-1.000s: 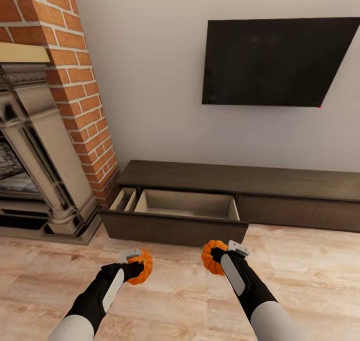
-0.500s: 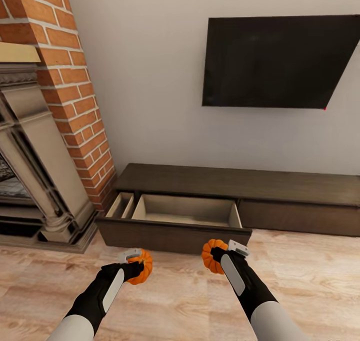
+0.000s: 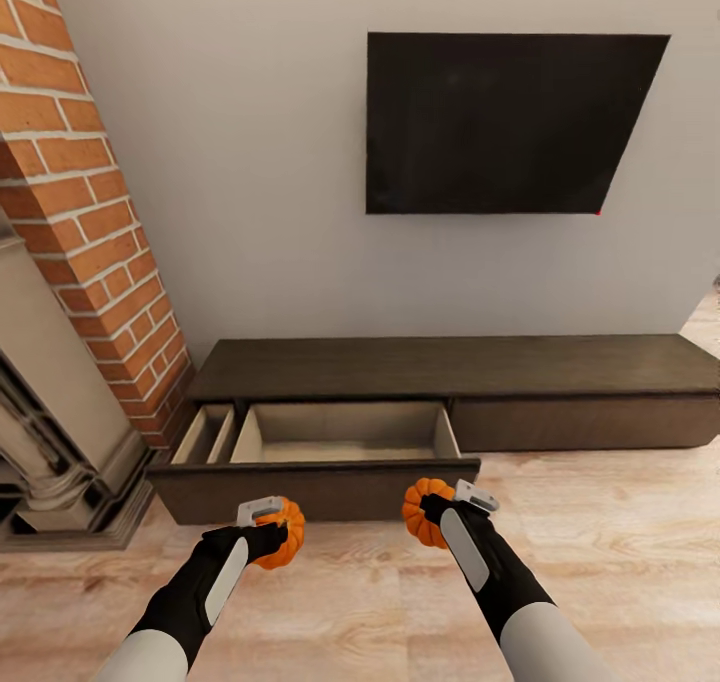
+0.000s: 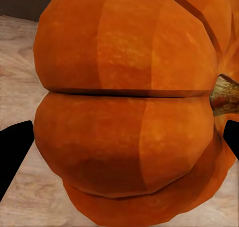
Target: Place each of the two pumpkins and all three candles from the living room inside a cabinet in the living room (use any cabinet), then make sure every cabinet is closed, and position the cauldron so it is next to a table in the living room.
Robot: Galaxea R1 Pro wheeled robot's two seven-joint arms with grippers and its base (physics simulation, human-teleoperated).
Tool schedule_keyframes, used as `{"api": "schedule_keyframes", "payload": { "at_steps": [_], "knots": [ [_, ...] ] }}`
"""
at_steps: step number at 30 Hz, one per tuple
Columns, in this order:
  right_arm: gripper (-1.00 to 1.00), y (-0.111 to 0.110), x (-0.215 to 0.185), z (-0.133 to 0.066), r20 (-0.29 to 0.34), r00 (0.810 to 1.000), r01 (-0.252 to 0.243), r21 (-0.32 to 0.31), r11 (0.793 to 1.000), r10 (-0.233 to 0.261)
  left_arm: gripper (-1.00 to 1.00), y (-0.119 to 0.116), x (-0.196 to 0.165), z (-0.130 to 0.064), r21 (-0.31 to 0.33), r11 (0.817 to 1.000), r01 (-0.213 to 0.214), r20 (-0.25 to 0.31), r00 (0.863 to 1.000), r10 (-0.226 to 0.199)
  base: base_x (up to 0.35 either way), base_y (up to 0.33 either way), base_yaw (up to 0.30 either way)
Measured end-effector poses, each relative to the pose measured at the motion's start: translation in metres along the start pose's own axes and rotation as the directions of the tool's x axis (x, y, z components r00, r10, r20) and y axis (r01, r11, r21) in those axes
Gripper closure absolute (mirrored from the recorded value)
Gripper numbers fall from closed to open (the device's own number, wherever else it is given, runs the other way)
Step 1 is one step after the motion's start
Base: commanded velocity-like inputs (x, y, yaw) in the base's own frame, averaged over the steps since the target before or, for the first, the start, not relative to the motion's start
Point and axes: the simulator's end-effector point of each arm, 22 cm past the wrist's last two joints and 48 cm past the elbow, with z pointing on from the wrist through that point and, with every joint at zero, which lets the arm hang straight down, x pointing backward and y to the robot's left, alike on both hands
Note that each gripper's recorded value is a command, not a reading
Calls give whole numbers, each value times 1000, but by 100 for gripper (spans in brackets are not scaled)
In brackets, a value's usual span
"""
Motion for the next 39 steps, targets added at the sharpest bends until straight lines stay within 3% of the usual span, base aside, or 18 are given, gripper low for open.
{"api": "schedule_keyframes", "payload": {
  "at_steps": [7, 33, 36, 39],
  "knots": [
    [100, 4, -3, -4, 4, 1000, 7, -4, 1000, -7, 100, -3, -21, -9, 6, 1000, 5, 42, 999, -5, 34, 21, -6],
    [100, 14, -32, -42, 14, 1000, 16, -5, 1000, -16, 100, -9, -47, -50, -1, 1000, 6, 39, 999, -6, 0, 0, 0],
    [100, 16, -27, -46, -21, 999, 32, -6, 999, -32, 100, -10, -50, -54, 1, 1000, 8, 38, 999, -8, 0, 0, 0],
    [100, 17, -10, -52, -111, 991, 69, -15, 998, -70, 100, -12, -52, -58, 3, 1000, 8, 37, 999, -8, 0, 0, 0]
  ]
}}
